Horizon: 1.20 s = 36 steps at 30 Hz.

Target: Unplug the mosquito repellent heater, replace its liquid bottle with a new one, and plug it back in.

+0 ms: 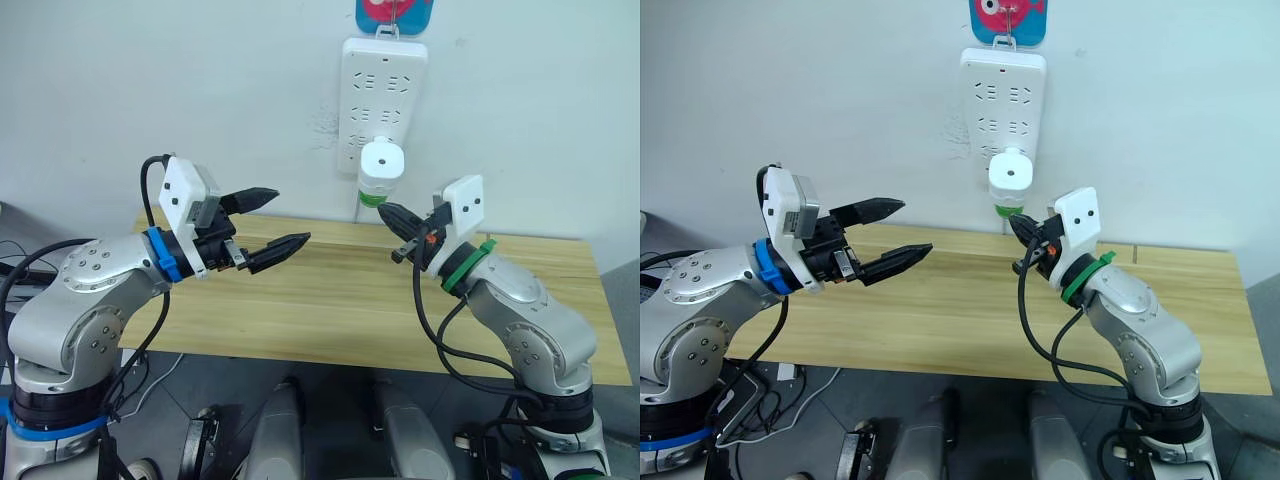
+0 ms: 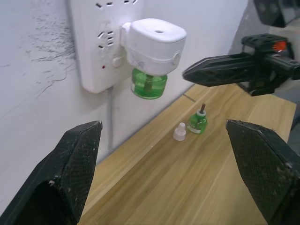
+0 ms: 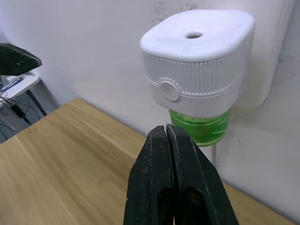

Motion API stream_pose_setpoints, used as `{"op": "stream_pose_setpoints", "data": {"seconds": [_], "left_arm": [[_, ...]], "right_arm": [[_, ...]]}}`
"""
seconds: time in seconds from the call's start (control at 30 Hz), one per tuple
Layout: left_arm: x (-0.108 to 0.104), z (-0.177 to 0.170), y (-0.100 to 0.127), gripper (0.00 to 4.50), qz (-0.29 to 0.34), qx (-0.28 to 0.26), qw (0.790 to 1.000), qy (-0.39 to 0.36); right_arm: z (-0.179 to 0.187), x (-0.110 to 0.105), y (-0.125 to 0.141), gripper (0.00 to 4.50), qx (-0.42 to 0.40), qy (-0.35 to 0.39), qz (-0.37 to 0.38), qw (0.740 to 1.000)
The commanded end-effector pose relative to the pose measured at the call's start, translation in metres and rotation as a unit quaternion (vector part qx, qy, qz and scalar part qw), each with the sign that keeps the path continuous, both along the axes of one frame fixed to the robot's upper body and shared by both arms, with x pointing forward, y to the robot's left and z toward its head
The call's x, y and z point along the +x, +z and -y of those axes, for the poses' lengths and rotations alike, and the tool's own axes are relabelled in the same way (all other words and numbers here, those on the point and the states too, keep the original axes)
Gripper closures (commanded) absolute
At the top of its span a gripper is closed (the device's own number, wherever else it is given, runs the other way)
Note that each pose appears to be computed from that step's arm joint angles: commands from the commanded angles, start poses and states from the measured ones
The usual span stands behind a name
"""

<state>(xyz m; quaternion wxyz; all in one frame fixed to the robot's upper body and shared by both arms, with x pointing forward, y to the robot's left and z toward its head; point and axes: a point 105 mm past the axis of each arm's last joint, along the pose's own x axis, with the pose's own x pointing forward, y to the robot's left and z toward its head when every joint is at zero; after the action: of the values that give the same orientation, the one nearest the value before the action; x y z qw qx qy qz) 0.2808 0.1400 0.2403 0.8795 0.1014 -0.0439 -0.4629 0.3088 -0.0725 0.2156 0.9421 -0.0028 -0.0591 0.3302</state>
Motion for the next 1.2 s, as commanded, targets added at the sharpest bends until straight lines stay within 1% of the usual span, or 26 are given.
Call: {"op": "stream_pose_setpoints", "data": {"seconds": [0.03,0.33,0.73,0.97,1.2], "left_arm": [[-0.007,0.005,0.005,0.00,0.013,0.002,1.000,-0.018],[-0.008,0.010,0.008,0.00,0.017,-0.001,0.999,-0.029],[-0.009,0.012,0.008,0.00,0.017,0.003,0.999,-0.029],[-0.008,0.014,0.008,0.00,0.018,0.001,0.999,-0.029],[-0.006,0.015,0.010,0.00,0.019,-0.002,0.999,-0.028]], "right_arm": [[-0.004,-0.005,0.017,4.46,0.016,0.009,0.036,0.999],[-0.008,-0.008,0.022,4.46,0.027,0.022,0.040,0.999],[-0.007,-0.004,0.026,4.46,0.038,0.011,0.043,0.998],[-0.004,0.001,0.027,4.46,0.051,-0.007,0.037,0.998],[0.003,0.010,0.026,4.46,0.039,-0.036,0.040,0.998]]}}
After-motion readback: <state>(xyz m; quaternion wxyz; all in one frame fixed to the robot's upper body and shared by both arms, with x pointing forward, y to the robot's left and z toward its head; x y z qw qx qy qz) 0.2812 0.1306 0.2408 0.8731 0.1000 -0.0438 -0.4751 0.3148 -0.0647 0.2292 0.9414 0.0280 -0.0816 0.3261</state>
